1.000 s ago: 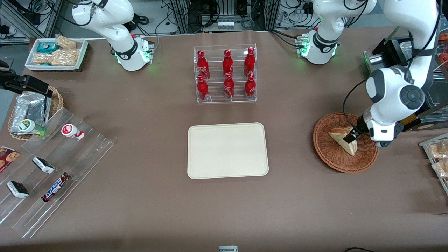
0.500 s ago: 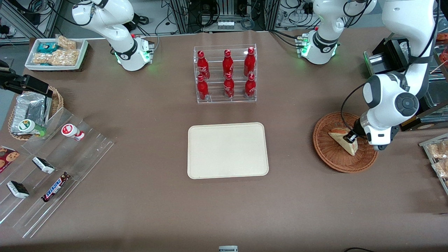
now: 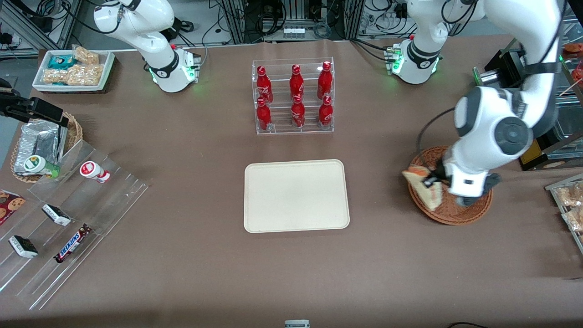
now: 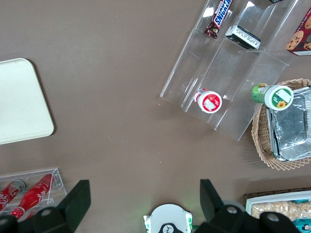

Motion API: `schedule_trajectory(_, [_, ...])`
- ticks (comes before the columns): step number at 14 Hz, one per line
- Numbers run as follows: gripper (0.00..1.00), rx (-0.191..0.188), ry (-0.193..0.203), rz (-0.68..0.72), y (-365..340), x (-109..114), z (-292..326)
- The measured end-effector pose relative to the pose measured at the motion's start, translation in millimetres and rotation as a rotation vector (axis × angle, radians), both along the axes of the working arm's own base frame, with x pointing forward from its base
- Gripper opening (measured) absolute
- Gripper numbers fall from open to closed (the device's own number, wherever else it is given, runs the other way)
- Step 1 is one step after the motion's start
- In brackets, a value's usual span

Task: Place sandwich from basket to tray
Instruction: 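Lift the sandwich and carry it with the left gripper over the cream tray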

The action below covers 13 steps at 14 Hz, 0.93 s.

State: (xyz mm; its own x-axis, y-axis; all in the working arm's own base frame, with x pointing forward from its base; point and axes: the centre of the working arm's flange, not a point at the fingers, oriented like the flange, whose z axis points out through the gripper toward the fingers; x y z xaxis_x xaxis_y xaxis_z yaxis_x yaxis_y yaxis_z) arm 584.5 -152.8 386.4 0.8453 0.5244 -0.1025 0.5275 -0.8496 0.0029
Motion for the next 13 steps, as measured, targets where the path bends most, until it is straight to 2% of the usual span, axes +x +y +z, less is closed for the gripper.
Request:
schedule_trajectory(1, [0.15, -0.015, -0.001, -0.039, -29, -1, -1])
schedule_trajectory(8, [0.14, -0.057, -0.019, -0.334, -234, -9, -48])
schedule_trajectory(12, [0.14, -0.104, -0.101, -0.465, -309, -22, -86])
schedule_trajectory(13, [0.14, -0.109, -0.11, -0.481, -319, -26, -94])
